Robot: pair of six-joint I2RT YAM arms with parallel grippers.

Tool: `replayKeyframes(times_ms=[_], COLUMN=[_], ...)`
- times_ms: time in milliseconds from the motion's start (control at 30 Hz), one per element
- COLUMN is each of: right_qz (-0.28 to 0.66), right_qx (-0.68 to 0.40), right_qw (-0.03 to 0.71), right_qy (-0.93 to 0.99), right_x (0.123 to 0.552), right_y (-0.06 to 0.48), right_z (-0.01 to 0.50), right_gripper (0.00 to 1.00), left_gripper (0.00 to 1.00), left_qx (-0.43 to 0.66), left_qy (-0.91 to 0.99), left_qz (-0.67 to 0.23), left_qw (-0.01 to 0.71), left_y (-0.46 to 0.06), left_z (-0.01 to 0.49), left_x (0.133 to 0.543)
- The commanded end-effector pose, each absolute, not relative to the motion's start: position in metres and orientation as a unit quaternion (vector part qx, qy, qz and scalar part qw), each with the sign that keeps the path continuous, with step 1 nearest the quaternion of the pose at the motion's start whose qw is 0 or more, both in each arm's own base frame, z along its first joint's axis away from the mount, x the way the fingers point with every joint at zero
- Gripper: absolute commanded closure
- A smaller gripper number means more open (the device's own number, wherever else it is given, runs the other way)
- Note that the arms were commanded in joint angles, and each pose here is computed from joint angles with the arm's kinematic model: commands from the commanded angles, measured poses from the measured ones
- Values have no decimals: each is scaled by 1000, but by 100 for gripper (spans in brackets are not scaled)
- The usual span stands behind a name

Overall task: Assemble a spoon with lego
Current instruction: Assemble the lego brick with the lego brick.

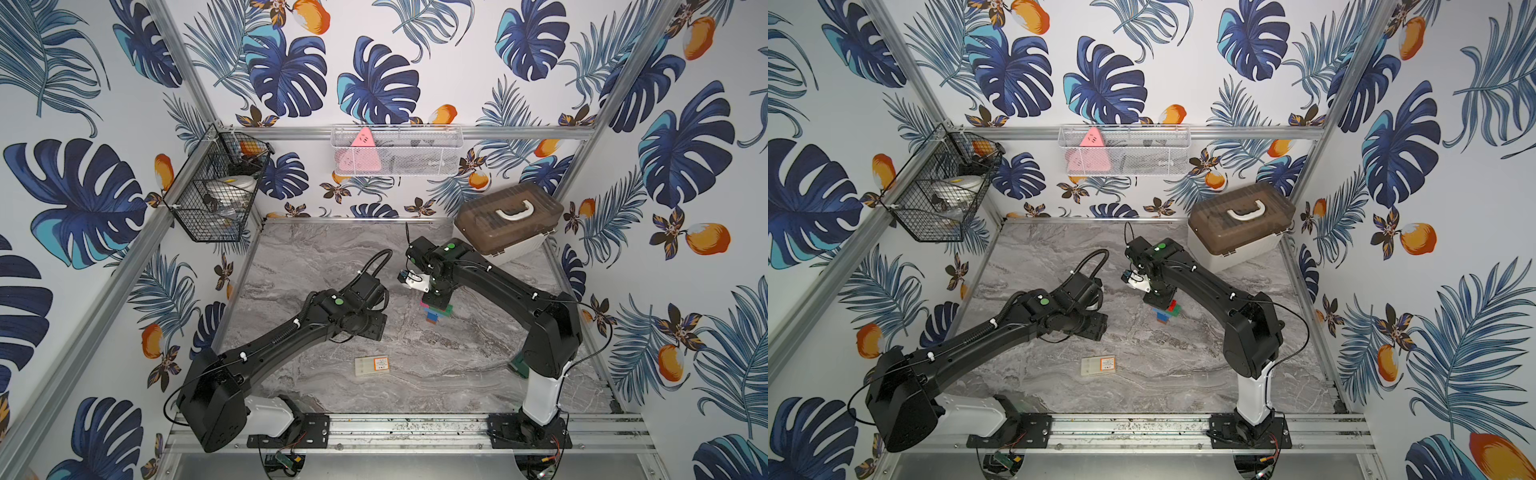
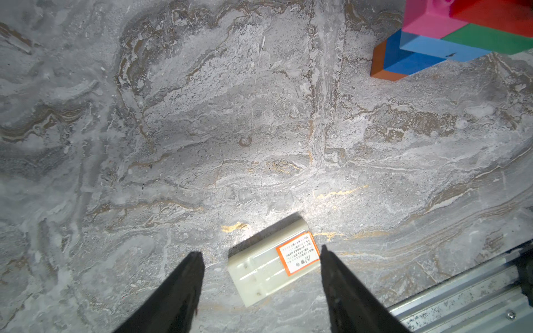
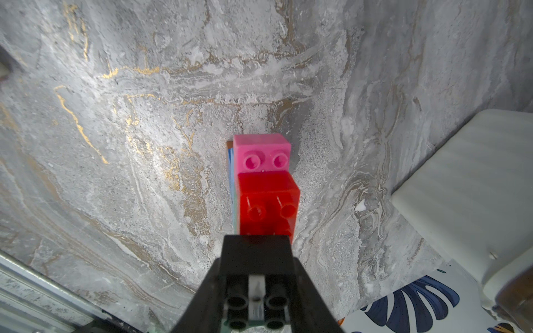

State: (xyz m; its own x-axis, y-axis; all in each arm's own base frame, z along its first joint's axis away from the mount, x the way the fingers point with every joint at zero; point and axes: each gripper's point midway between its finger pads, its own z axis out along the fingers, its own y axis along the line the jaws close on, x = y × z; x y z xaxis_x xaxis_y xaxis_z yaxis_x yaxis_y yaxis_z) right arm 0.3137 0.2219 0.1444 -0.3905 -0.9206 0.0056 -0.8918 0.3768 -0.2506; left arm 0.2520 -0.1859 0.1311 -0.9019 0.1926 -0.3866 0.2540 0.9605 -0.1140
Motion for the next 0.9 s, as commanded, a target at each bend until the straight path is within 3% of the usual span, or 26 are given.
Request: replayKeyframes(times_ms=[0,867], right_qz=[-105,-106], right_qx=[-547,-528], right_qw=[57,63], right_qy=[828,840], right_x=[312,316], right_y=[222,221], right_z=[142,151], right_gripper=[77,75], left_gripper=[30,30], left_qx=[118,122], left_qy=[972,973], left_qz=[-71,-60], left_qw=[191,187], left_y=[-183,-180], left_z=[133,131], left_x=[252,250])
